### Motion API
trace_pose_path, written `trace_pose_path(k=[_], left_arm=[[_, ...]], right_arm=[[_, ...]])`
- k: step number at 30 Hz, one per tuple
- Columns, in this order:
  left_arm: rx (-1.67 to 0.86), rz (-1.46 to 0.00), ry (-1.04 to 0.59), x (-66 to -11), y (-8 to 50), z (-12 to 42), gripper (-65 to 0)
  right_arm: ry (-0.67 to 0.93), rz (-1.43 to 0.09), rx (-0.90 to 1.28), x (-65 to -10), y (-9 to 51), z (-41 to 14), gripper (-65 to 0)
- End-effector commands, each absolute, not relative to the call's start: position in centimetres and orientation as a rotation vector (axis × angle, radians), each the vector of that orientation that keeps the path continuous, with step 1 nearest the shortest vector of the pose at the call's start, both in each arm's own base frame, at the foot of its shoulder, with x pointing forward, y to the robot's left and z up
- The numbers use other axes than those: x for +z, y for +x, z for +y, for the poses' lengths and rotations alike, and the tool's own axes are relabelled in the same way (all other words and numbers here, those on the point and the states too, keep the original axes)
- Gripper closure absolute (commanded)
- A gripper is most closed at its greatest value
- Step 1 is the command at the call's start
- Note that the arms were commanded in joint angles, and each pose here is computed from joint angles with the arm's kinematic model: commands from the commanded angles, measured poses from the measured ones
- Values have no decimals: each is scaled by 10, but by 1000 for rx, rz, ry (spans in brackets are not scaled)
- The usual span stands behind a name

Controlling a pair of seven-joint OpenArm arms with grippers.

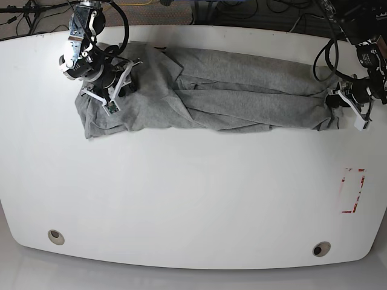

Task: Fold the T-shirt properly
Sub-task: 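Reposition the left gripper and grasp the shirt's folded end beside it, then fold the held shirt end with the left gripper toward the right gripper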

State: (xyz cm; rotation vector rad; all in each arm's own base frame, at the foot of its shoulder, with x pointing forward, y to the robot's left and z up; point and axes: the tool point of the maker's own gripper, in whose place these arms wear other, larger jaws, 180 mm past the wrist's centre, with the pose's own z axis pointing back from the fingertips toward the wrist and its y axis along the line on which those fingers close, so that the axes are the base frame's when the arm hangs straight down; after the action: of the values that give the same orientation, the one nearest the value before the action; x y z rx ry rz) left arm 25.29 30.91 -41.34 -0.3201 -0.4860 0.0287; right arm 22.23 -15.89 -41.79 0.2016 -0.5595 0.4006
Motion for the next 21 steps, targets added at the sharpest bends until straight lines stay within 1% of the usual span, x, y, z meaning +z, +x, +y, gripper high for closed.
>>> trace_pose_path(k=[1,5,8,15,18,21], left_arm=[[-12,-519,-263,-395,260,319,-24],[-68,-571,-210,-373,270,319,-24],[-111,-582,-172,-360,271,318,-24],[-199,-628,-110,-330,276,298,-24],[-263,-674,-76,-310,282,283,-24],[-380,-711,-70,-296,290,251,-24]], right_arm=[[201,-601,404,-409,231,-159,-193],[197,-599,405,-410,232,-160,-193],[196,-600,405,-409,232,-160,-193],[204,-572,395,-418,228,-162,-193],[214,-566,386,-423,227,-162,-193],[224,-576,379,-424,227,-160,-193]])
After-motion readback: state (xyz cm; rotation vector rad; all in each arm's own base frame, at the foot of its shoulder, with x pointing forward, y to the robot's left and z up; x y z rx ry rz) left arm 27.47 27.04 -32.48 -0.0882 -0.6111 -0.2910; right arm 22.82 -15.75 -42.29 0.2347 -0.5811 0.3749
